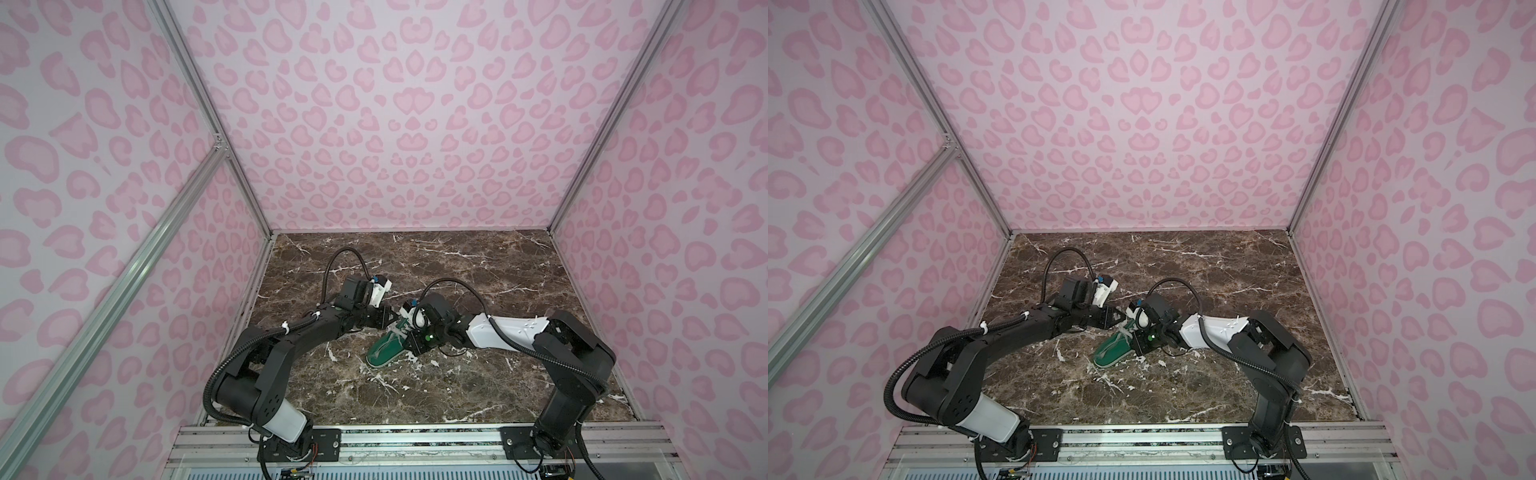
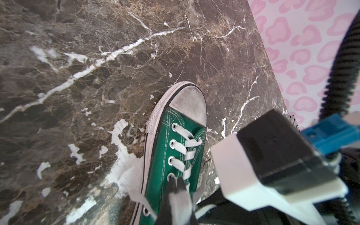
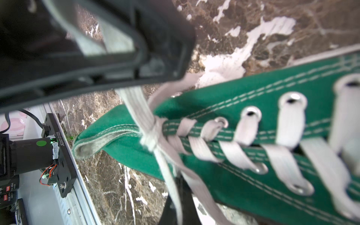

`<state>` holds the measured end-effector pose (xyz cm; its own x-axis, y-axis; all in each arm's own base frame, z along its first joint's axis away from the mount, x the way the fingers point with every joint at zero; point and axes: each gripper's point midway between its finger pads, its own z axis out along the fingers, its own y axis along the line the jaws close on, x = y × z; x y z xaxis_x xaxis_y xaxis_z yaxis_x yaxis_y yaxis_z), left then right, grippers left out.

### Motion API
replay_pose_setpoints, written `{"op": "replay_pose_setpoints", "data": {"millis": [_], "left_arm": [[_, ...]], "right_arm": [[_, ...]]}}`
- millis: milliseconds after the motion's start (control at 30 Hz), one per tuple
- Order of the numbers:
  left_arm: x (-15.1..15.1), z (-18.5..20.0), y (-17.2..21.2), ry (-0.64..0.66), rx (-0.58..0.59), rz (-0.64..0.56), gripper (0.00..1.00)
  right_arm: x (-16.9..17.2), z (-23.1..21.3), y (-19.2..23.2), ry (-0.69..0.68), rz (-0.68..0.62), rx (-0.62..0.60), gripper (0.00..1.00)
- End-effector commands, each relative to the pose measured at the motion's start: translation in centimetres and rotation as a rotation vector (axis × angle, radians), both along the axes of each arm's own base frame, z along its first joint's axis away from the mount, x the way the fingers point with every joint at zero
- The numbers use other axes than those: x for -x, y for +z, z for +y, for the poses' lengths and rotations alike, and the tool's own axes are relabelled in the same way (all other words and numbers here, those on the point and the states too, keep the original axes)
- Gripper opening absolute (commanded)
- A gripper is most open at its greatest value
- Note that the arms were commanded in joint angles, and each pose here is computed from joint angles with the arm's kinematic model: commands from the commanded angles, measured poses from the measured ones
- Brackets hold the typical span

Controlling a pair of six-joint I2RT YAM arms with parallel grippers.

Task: Tie the shoes
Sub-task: 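Hold the lace with the left gripper while the right gripper pinches the knot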

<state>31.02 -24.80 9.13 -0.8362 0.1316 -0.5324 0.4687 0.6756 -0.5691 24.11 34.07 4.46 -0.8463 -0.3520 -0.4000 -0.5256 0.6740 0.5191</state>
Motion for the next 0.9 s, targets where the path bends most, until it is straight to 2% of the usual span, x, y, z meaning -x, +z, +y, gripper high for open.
{"op": "replay_pose_setpoints", "data": {"millis": [0,233,267,300,400,600,867], "left_arm": [[-0.5,0.1,0.7,0.0,0.001,-0.032,0.03],[-0.7,0.0,0.6,-0.007,0.006,-0.024,0.03],[-0.6,-0.1,0.5,-0.01,0.005,-0.021,0.03],[-0.6,-0.1,0.6,-0.01,0.006,-0.021,0.03],[-0.4,0.0,0.4,-0.013,0.006,-0.016,0.03],[-0.3,0.0,0.3,-0.011,0.008,-0.01,0.03],[-0.2,0.1,0.3,-0.011,0.004,-0.01,0.03]], "right_arm": [[1.1,-1.0,-0.8,0.003,0.037,0.036,0.0],[1.3,-0.7,-0.8,0.021,0.046,0.024,0.0],[1.3,-0.4,-0.6,0.026,0.042,0.012,0.09],[1.3,-0.1,-0.3,0.036,0.036,-0.002,0.13],[0.9,0.4,0.4,0.042,0.008,-0.015,0.19],[-0.5,1.2,0.9,0.034,-0.027,-0.01,0.23],[-1.3,1.1,-0.6,0.008,-0.023,0.032,0.28]]}}
